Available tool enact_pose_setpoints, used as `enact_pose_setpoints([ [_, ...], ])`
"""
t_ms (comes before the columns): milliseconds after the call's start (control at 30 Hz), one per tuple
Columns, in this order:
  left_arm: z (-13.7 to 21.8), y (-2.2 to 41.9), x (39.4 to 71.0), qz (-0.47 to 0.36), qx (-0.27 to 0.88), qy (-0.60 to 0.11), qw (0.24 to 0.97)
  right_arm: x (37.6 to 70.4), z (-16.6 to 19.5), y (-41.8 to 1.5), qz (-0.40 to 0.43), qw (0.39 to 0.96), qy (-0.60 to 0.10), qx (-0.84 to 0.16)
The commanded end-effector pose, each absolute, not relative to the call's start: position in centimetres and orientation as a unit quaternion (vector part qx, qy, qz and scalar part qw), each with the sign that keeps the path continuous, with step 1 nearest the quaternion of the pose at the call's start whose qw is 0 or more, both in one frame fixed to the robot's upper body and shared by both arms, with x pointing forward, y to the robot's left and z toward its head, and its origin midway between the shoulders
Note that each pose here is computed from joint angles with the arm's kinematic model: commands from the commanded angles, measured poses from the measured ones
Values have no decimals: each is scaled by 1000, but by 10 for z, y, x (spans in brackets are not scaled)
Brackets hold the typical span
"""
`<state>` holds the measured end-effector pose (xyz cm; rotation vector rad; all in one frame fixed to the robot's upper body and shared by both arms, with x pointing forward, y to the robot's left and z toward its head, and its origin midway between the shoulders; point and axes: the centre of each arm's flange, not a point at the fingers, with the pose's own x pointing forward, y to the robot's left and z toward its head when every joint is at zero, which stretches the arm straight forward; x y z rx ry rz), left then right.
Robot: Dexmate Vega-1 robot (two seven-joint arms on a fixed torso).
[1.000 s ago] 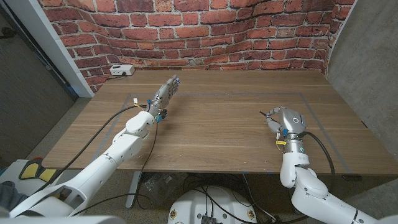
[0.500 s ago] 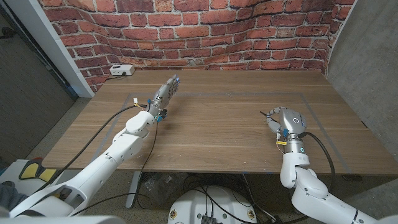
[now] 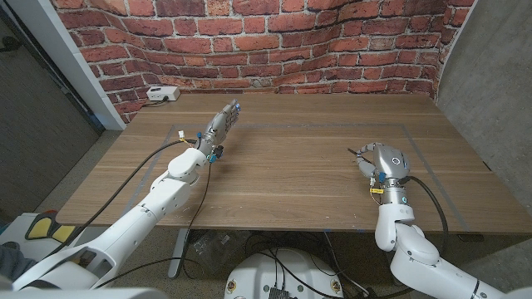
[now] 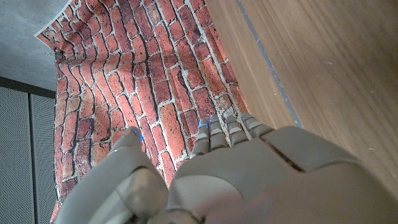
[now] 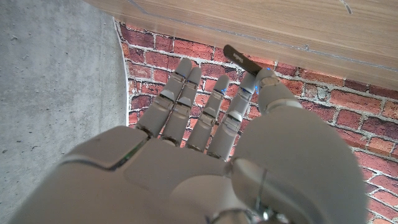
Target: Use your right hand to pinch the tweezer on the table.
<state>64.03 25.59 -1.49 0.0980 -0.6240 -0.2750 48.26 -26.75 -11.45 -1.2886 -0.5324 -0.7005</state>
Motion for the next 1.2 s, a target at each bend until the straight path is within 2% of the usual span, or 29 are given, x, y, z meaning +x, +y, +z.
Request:
enact_pose_setpoints([
  [33,-12,255,640,-134,50,-307,941,484,-115,-268,-313,711,-238,-583],
  [1200,-13,249,642,-131,44,-306,942,486,-120,-271,-294,713,-226,-595],
])
